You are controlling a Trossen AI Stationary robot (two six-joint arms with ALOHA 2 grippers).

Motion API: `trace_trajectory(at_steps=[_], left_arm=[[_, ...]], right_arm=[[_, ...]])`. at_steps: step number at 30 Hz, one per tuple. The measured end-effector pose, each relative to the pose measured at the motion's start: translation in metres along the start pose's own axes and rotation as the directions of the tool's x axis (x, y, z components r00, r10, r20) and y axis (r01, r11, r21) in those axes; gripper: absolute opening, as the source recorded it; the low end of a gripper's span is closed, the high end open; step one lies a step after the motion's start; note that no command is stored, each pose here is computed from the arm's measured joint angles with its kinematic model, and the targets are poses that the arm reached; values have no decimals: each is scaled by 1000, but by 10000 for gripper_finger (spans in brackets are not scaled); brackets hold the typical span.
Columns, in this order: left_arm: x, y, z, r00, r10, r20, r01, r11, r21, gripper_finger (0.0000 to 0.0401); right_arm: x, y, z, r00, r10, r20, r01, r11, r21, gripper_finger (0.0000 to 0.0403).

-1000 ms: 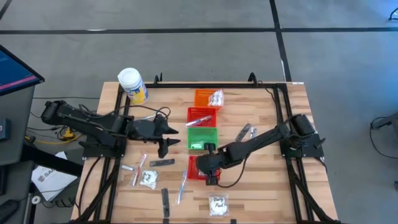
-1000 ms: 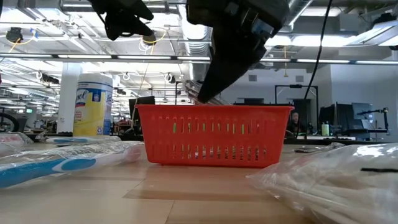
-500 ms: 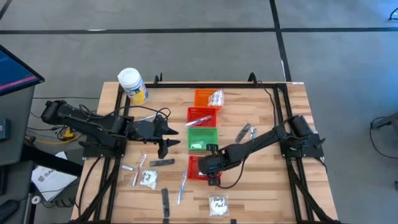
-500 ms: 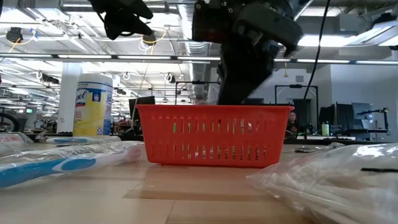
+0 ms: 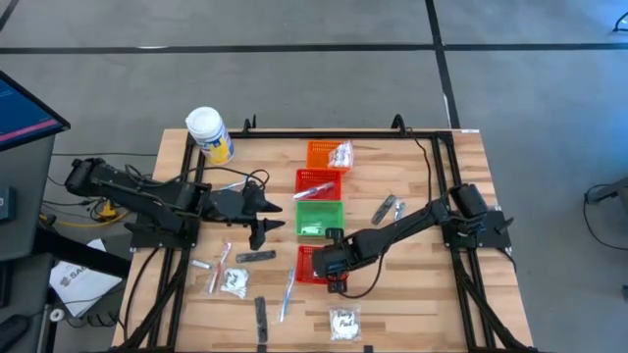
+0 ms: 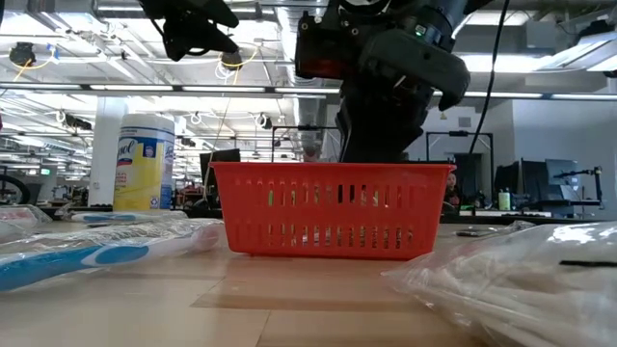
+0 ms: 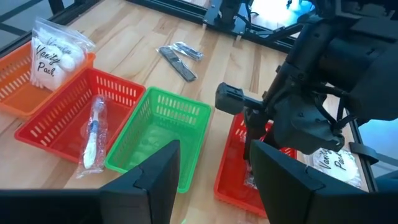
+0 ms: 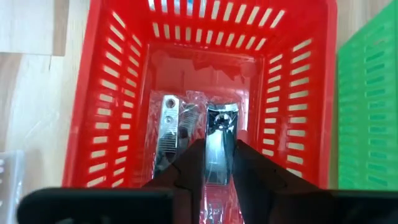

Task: Pick & Place Travel size toiletries
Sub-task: Put the silver nail clipper into the bottom red basket, then adjust the black comb

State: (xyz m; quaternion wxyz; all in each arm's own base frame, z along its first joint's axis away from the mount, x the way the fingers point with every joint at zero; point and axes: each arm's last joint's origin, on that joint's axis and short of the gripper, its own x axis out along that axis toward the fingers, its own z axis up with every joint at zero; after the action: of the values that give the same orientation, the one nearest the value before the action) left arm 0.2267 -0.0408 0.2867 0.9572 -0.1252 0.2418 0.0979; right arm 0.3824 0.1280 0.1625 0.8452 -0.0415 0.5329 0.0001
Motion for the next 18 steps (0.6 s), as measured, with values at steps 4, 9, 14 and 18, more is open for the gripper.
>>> trace_trajectory(at_steps=[4,9,14,18], left_arm=[[0,0,0,1000,-1,3,1,1000,-1,186],[0,0,0,1000,-1,3,1,1000,-1,186],[0,0,0,1000,-1,3,1,1000,-1,186],[0,0,0,1000,0,5,0,1000,4,186]], right_arm=[[0,0,0,1000,0,-2,0,1000,-1,94],[0,0,0,1000,0,-2,0,1000,-8,123],[-3,0,2,1000,0,-1,0,1000,-16,144],[-11,1,11,1000,4,10,-3,998,-55,149]])
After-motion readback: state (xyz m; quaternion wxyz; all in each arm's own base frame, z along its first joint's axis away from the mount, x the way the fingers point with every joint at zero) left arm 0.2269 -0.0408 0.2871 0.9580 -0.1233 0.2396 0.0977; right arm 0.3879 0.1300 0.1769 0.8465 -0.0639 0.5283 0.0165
